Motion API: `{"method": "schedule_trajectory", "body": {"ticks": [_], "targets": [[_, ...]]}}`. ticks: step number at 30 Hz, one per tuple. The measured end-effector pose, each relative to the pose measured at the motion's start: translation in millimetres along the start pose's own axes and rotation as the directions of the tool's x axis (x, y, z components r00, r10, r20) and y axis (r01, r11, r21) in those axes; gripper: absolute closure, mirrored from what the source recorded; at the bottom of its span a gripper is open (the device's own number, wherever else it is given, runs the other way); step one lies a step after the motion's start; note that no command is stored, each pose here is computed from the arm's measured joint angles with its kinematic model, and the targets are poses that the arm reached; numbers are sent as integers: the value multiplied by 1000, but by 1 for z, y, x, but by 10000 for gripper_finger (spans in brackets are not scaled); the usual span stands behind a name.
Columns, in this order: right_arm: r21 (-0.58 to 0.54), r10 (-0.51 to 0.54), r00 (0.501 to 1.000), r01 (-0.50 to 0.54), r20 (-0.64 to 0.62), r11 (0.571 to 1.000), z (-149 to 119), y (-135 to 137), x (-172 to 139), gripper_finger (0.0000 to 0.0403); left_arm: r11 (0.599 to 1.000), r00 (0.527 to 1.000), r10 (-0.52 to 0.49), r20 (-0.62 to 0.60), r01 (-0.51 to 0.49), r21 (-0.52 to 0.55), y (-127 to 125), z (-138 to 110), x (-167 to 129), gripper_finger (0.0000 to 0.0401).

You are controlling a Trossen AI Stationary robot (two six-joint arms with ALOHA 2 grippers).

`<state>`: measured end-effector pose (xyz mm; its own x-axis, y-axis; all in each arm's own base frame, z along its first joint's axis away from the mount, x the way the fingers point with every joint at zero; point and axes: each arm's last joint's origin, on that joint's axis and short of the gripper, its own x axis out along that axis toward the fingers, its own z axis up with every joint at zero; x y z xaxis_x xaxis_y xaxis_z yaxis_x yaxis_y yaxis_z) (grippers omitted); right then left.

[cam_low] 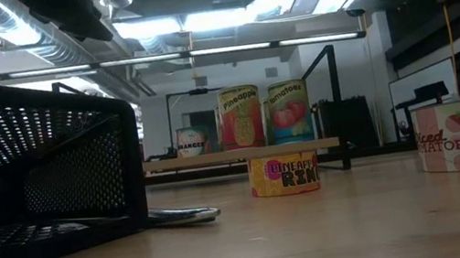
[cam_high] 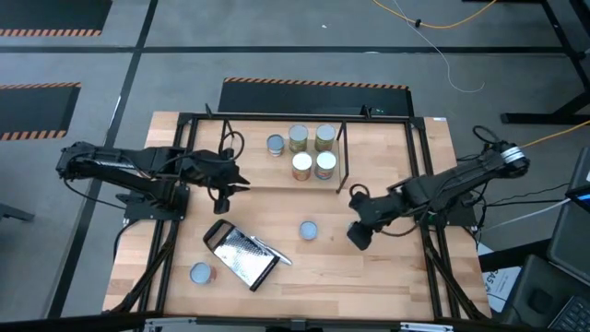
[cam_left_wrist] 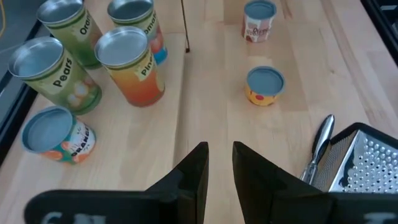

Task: Pick and place cans onto a shelf
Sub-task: Put the canned diced tomatoes on the shelf

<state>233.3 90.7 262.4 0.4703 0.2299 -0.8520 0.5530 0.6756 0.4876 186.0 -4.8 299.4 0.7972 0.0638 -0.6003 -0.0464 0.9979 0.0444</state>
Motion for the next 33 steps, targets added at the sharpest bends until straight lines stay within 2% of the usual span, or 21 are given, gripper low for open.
{"method": "schedule_trajectory", "body": {"ticks": [12,22,33], "targets": [[10,-154,985,156,-71,988,4,-3,49,246,1000,1000,0,-1,0,1,0,0,0,335],[49,-207,975,212,-80,976,14,-11,63,246,1000,1000,0,-1,0,1,0,0,0,335],[50,-252,962,258,-104,965,14,-15,75,246,1000,1000,0,-1,0,1,0,0,0,335]]}}
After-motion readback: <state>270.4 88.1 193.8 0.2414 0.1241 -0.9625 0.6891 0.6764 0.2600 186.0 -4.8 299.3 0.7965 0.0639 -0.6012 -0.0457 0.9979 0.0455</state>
